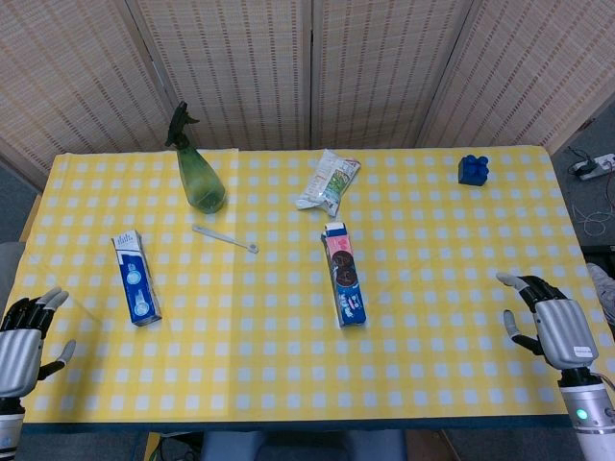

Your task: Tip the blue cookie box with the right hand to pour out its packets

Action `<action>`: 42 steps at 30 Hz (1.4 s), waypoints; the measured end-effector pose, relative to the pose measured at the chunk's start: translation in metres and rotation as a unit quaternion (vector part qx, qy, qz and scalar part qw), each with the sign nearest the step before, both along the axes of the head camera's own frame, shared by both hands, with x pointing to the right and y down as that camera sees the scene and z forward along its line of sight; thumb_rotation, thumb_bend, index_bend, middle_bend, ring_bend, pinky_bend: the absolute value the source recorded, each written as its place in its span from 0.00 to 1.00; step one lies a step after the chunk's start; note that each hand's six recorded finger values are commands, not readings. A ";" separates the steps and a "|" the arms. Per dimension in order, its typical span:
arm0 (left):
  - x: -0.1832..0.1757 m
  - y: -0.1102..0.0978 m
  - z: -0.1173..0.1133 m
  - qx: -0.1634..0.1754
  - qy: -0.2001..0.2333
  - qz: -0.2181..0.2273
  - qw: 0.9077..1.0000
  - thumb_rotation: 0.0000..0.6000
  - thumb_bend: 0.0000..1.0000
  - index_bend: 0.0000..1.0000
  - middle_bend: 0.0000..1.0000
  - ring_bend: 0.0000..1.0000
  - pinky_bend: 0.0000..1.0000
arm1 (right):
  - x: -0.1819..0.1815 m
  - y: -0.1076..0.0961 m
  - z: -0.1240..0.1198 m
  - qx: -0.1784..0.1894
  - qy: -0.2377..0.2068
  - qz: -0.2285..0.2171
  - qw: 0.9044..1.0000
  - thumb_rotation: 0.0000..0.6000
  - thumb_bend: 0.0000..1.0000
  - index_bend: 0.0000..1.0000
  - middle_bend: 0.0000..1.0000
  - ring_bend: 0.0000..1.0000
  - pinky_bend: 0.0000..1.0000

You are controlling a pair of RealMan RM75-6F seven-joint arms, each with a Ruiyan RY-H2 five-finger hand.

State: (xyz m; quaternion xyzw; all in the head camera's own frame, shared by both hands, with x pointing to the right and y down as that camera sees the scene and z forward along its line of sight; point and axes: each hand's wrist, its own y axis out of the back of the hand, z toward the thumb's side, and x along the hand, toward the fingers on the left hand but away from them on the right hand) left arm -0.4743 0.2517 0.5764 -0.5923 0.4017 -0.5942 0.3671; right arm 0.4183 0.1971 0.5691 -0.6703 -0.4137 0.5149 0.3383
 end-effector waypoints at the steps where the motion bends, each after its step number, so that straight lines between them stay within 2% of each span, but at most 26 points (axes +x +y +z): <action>1: 0.000 0.000 0.000 -0.001 0.000 -0.001 1.000 1.00 0.33 0.18 0.16 0.16 0.09 | 0.000 0.000 0.000 0.000 0.000 0.000 1.000 1.00 0.49 0.23 0.31 0.22 0.35; 11: -0.002 0.001 0.001 -0.001 -0.001 -0.001 1.000 1.00 0.33 0.18 0.16 0.16 0.09 | -0.003 -0.001 0.002 -0.006 0.001 -0.005 1.000 1.00 0.49 0.23 0.31 0.22 0.35; 14: -0.002 0.001 0.001 -0.002 -0.002 -0.003 1.000 1.00 0.33 0.18 0.16 0.16 0.09 | -0.004 -0.002 0.002 -0.009 0.002 -0.007 1.000 1.00 0.44 0.23 0.31 0.22 0.35; 17: -0.002 0.001 0.002 -0.002 -0.001 -0.001 1.000 1.00 0.33 0.19 0.16 0.16 0.09 | -0.005 -0.005 0.005 -0.021 0.008 -0.012 1.000 1.00 0.39 0.23 0.32 0.22 0.35; 22: -0.001 0.002 0.002 -0.002 0.003 -0.002 1.000 1.00 0.33 0.19 0.16 0.16 0.09 | -0.019 -0.018 0.013 -0.051 0.020 -0.039 0.998 1.00 0.39 0.23 0.34 0.22 0.35; 27: -0.001 0.003 0.001 -0.001 0.003 -0.002 1.000 1.00 0.33 0.20 0.16 0.16 0.09 | -0.042 -0.038 0.027 -0.083 0.019 -0.072 0.994 1.00 0.50 0.23 0.32 0.22 0.35; 34: -0.001 0.003 -0.002 0.003 0.004 -0.001 1.000 1.00 0.33 0.21 0.16 0.16 0.09 | -0.088 -0.073 0.057 -0.142 -0.004 -0.117 0.983 1.00 0.65 0.18 0.30 0.22 0.35; 42: -0.003 0.005 -0.003 0.004 0.001 -0.005 1.000 1.00 0.33 0.21 0.16 0.16 0.09 | -0.130 -0.097 0.095 -0.204 -0.033 -0.129 0.970 1.00 0.67 0.17 0.30 0.22 0.35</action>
